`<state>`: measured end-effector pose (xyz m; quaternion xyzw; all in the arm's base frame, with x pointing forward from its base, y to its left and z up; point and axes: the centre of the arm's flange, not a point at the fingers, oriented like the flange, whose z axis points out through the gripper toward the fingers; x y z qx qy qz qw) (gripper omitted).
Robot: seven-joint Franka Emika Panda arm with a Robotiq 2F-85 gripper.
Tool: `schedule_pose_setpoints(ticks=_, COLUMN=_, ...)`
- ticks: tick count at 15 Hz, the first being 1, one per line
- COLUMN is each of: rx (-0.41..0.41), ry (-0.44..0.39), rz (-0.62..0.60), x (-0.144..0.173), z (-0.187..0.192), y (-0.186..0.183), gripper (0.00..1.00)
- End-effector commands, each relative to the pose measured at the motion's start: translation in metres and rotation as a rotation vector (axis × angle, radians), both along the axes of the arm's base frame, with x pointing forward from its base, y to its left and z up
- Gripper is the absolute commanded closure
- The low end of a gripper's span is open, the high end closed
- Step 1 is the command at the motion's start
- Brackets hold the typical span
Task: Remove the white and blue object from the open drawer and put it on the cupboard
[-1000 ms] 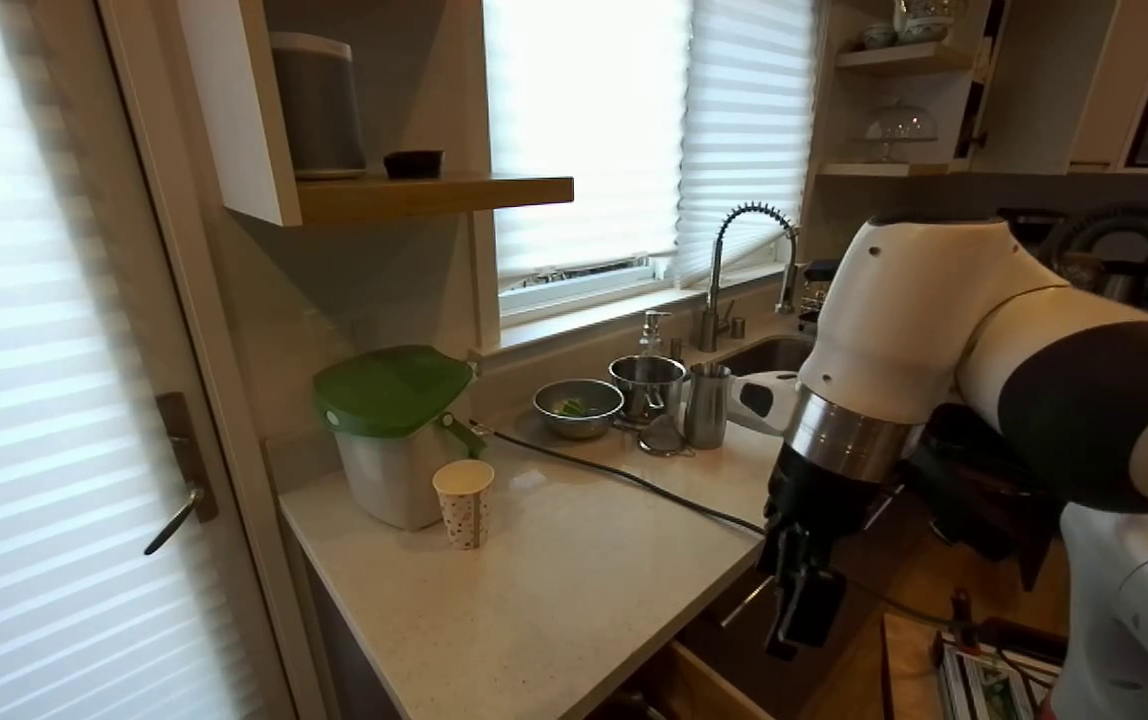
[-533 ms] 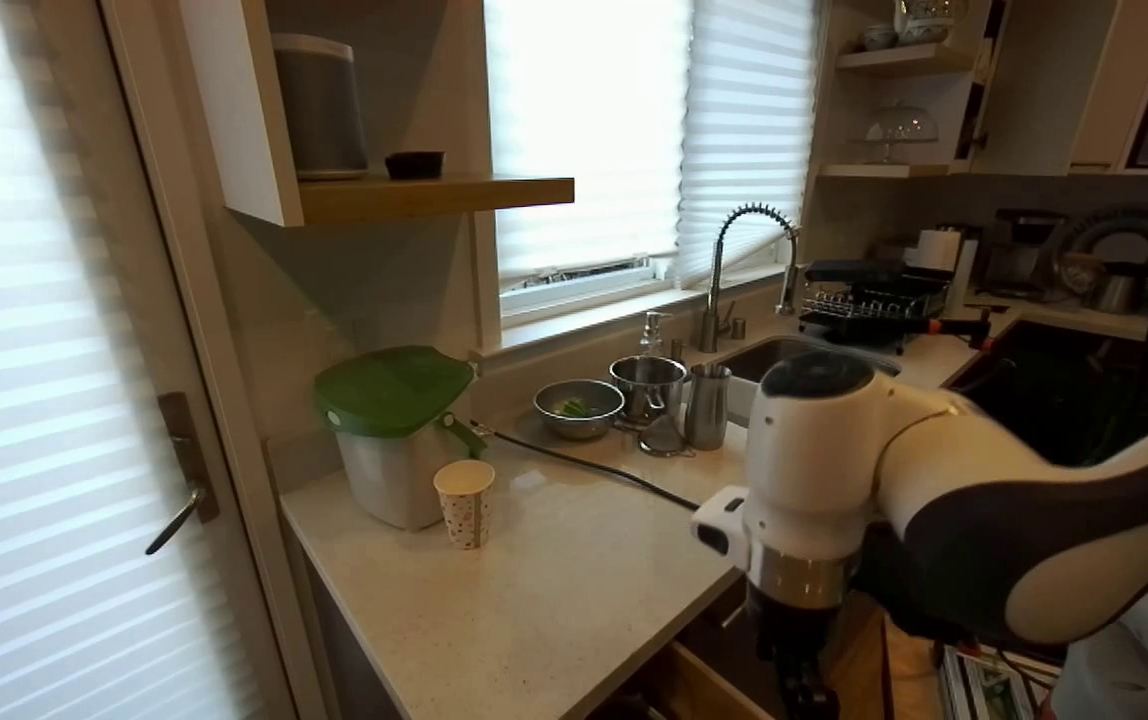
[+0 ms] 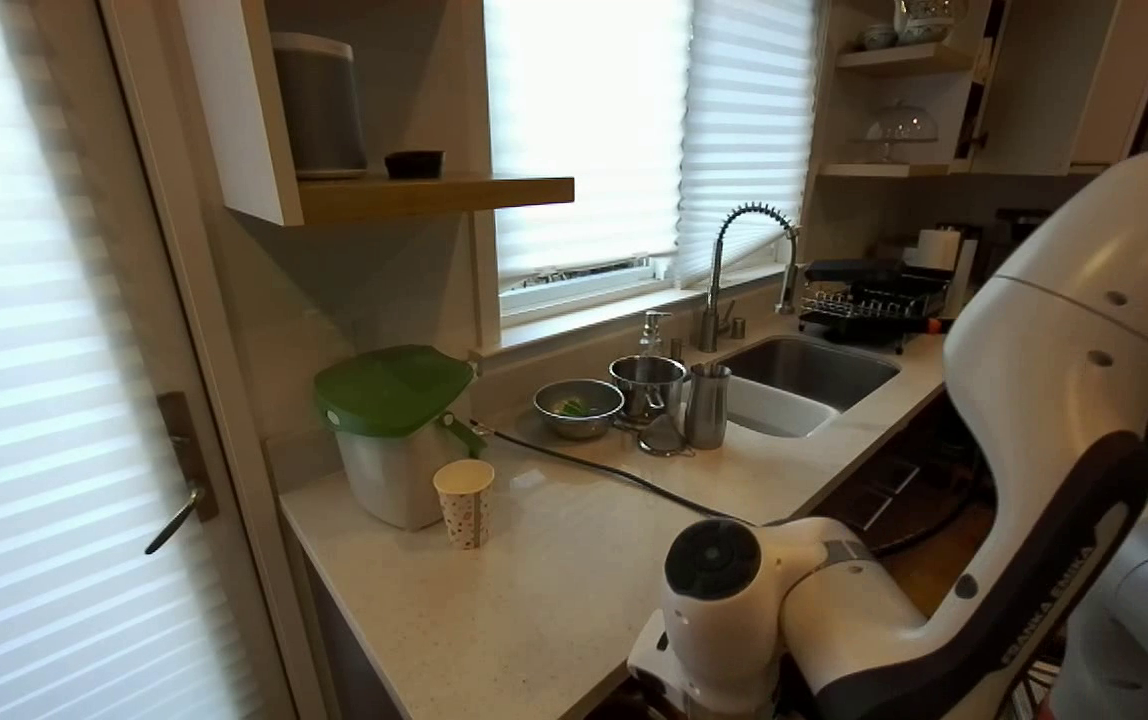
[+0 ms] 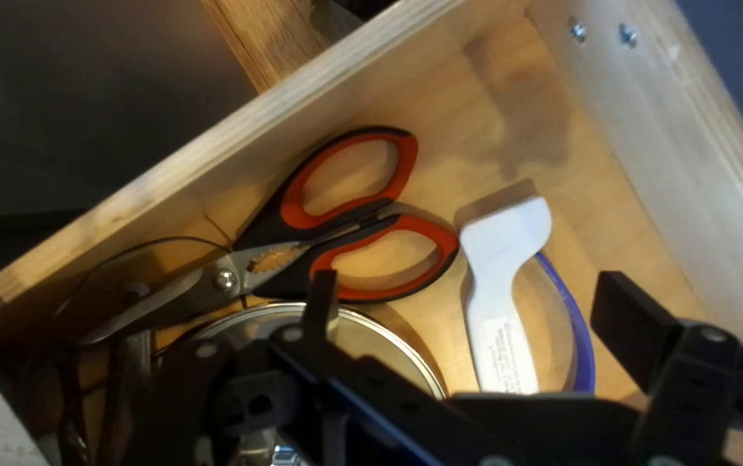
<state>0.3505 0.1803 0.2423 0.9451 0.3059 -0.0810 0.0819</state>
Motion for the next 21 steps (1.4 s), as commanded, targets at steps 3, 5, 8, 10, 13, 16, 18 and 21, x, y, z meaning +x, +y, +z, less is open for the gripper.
schedule_pose_setpoints(ticks=3, rx=-0.016, ry=0.016, rz=0.03, x=0.037, z=-0.062, y=0.038, gripper=0.0)
schedule_pose_setpoints(ticks=5, rx=-0.008, ry=0.008, rz=0.044, x=0.042, z=-0.074, y=0.047, gripper=0.0)
schedule_pose_setpoints(ticks=8, rx=0.007, ry=0.014, rz=0.045, x=0.045, z=-0.086, y=0.059, gripper=0.0)
schedule_pose_setpoints(ticks=10, rx=0.015, ry=0.026, rz=0.044, x=0.045, z=-0.091, y=0.066, gripper=0.01)
schedule_pose_setpoints(ticks=13, rx=0.018, ry=0.028, rz=0.042, x=0.047, z=-0.093, y=0.07, gripper=0.3)
schedule_pose_setpoints(ticks=16, rx=0.022, ry=0.032, rz=0.033, x=0.05, z=-0.091, y=0.071, gripper=0.23)
schedule_pose_setpoints(ticks=18, rx=0.024, ry=0.038, rz=0.031, x=0.05, z=-0.091, y=0.072, gripper=0.49)
schedule_pose_setpoints(ticks=21, rx=0.027, ry=0.043, rz=0.03, x=0.05, z=-0.092, y=0.073, gripper=0.64)
